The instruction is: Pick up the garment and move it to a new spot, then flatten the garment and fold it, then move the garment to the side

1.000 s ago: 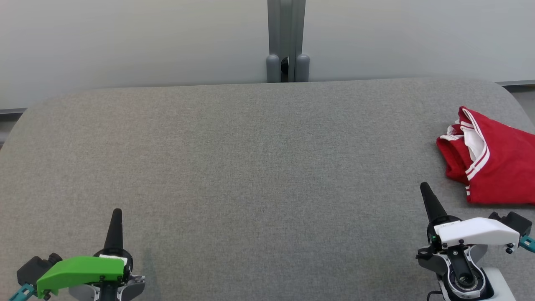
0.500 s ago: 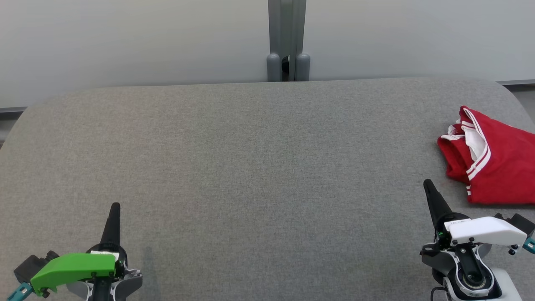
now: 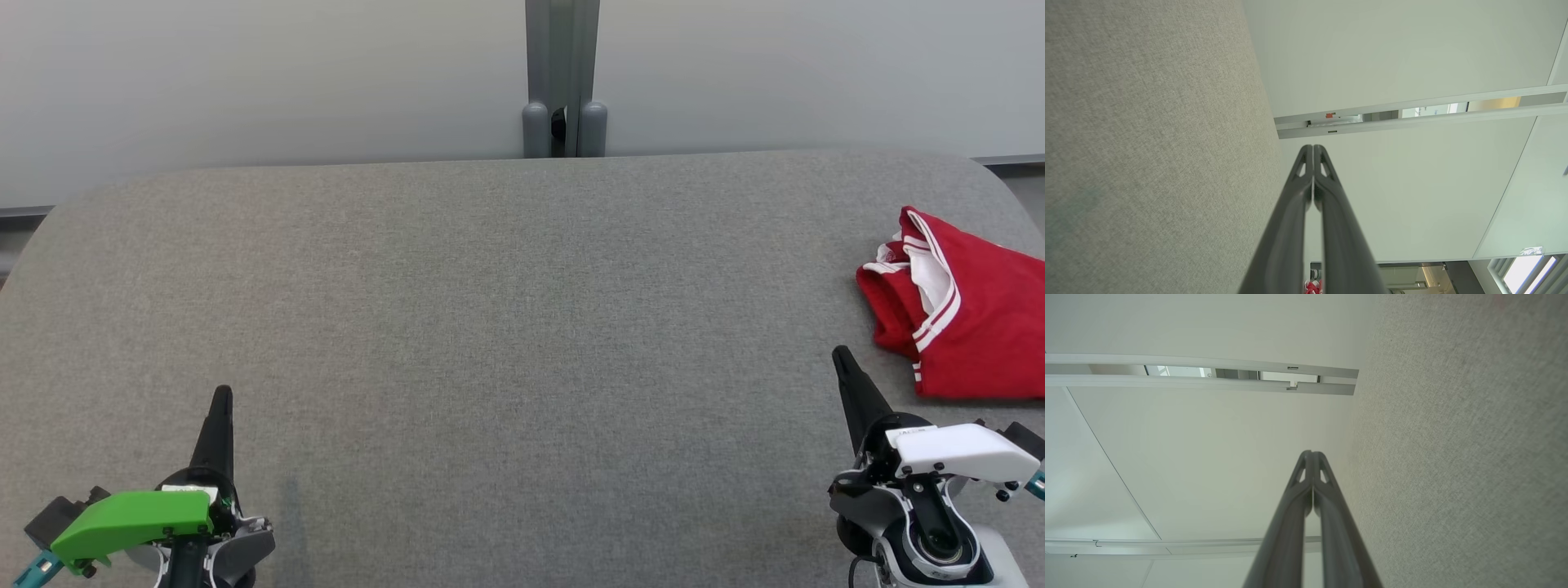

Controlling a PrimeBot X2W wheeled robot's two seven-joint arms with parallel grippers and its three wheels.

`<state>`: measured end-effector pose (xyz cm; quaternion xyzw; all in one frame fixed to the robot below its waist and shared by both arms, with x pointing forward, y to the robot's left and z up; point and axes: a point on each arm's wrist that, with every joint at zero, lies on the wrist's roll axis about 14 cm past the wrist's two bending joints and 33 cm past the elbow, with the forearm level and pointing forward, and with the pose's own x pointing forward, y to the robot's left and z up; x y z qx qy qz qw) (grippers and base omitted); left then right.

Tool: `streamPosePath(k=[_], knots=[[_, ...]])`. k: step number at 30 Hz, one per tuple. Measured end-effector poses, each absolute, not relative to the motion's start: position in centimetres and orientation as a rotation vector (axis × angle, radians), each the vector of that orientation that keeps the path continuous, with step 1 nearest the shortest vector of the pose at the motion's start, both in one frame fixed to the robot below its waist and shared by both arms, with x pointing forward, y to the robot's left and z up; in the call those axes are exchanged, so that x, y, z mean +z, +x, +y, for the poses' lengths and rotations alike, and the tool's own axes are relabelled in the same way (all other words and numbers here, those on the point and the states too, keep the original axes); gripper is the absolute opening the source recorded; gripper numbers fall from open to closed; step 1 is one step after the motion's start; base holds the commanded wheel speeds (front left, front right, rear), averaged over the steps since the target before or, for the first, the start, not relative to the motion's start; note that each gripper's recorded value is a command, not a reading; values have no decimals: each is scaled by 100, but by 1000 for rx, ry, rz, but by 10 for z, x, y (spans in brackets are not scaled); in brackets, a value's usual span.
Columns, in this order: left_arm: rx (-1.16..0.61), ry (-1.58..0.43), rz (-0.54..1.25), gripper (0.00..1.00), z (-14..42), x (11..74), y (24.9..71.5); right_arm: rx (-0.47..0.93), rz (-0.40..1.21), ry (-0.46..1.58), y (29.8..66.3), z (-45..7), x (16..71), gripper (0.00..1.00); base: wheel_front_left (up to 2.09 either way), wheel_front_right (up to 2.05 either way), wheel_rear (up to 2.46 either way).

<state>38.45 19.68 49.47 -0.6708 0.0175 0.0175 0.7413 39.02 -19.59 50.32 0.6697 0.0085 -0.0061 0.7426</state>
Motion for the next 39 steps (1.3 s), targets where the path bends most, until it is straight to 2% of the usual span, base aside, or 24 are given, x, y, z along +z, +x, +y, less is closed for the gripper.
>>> streamPosePath(k=[16,39], knots=[[11,-1578,12,0,199,503,387,-1,2,1574,390,-199,507,0,0,0,0],[10,-1579,11,0,199,503,387,-1,2,1574,390,-199,507,0,0,0,0]])
